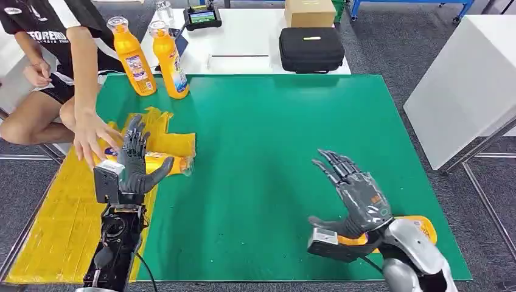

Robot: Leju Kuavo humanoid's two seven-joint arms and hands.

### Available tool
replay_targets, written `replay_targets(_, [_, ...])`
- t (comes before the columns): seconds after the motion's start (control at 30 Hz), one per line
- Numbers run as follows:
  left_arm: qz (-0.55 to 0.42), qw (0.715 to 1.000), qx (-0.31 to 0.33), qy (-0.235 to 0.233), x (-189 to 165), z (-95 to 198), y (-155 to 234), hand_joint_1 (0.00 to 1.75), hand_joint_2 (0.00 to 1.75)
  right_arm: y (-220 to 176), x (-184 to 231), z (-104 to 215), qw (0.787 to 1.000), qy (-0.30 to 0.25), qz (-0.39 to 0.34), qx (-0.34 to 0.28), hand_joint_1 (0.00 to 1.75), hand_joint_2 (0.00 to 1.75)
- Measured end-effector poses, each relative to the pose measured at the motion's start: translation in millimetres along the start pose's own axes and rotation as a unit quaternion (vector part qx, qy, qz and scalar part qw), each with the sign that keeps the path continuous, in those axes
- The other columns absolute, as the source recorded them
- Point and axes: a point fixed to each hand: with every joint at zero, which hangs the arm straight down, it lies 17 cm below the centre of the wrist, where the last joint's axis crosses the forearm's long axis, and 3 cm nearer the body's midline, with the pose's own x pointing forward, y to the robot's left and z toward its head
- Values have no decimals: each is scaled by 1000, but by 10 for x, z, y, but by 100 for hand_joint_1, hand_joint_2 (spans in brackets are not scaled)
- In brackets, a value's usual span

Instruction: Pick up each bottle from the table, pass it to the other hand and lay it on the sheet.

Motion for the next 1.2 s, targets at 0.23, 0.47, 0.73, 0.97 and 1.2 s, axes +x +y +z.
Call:
replay_targets(0.23, [28,1000,-11,-8,55,5,-102,0,175,44,-1058,764,989,87,-7,119,0,175])
replay_targets(0.47, [41,999,-17,-7,38,34,-181,0,175,26,-1659,1196,974,149,8,170,0,175])
replay_targets(0.73, [46,999,-21,-1,-12,57,-235,0,175,62,-1930,1421,964,177,6,197,0,175])
replay_targets(0.97, [46,999,-23,0,-13,41,-251,0,175,168,-2108,1572,955,199,-1,222,0,175])
replay_targets(1.2, [48,998,-28,-3,9,-30,-286,0,175,401,-2148,1672,945,214,-12,245,0,175])
